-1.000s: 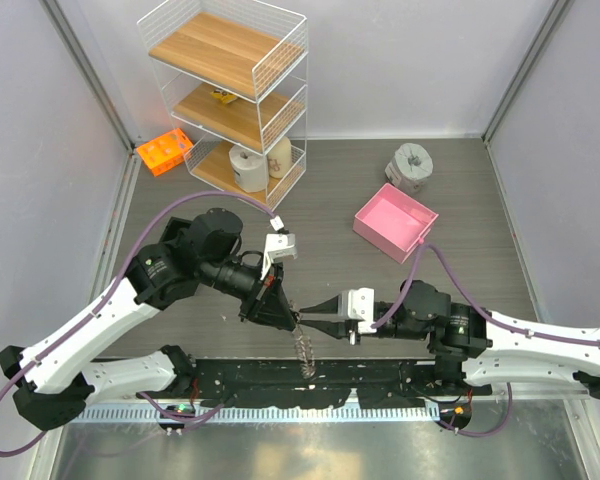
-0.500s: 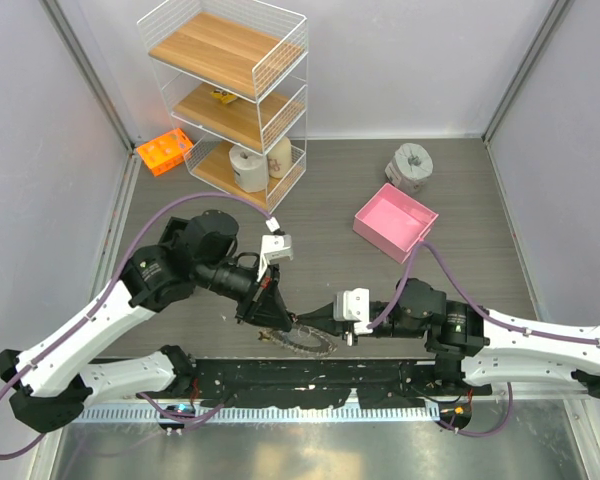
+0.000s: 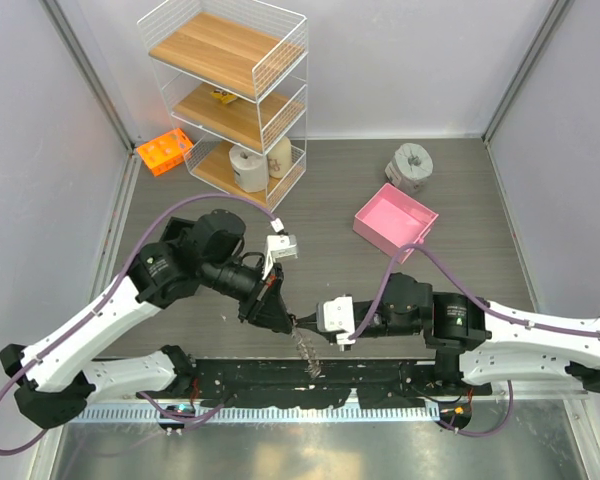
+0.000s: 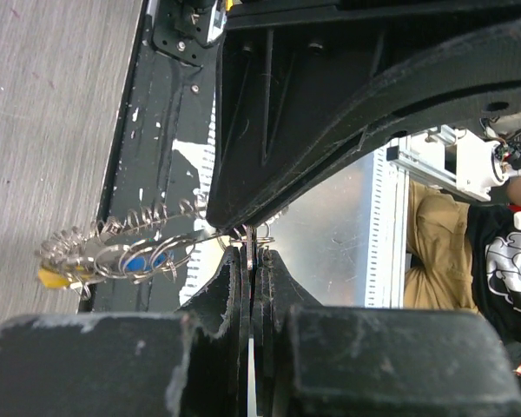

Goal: Remove the keys from the keyring

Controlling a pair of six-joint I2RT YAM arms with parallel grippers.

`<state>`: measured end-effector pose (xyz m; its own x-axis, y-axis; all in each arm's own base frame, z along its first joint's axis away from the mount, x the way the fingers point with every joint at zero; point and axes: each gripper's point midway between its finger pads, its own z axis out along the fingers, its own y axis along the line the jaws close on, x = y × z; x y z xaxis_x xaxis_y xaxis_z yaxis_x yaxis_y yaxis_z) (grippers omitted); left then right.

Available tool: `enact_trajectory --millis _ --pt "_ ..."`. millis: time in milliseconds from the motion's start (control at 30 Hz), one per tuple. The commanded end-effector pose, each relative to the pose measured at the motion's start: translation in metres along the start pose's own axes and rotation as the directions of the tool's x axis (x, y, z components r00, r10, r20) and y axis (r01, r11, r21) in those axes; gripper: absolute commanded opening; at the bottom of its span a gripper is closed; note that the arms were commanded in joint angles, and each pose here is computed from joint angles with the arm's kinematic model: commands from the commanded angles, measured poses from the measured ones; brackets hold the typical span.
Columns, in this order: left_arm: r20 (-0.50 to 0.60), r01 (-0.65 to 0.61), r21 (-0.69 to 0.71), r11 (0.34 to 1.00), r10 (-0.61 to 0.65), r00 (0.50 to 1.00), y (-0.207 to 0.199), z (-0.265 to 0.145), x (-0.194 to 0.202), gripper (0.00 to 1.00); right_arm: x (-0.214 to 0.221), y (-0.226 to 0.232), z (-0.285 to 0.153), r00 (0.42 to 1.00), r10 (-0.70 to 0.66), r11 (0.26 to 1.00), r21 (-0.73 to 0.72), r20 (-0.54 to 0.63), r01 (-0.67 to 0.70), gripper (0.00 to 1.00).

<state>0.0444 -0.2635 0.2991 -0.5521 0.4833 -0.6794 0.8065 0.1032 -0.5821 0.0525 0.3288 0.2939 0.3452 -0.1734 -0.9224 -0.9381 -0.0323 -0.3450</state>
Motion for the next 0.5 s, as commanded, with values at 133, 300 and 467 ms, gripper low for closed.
enact_trajectory --millis 133,300,467 --pt "0.048 -0.062 0.008 0.998 0.062 0.997 -0.008 -0.003 -0.025 0.00 -0.022 0.003 0.006 0.995 -0.099 0.995 -0.030 0.013 0.100 0.05" --pt "0.043 -0.053 0.008 0.999 0.053 0.998 -0.006 0.000 -0.027 0.00 -0.017 0.010 0.010 0.984 -0.169 0.985 -0.041 -0.047 0.167 0.05" --pt "0.019 -0.009 -0.011 1.000 0.009 1.000 0.001 0.004 -0.026 0.00 -0.008 0.015 0.014 0.954 -0.277 0.961 -0.047 -0.114 0.274 0.05"
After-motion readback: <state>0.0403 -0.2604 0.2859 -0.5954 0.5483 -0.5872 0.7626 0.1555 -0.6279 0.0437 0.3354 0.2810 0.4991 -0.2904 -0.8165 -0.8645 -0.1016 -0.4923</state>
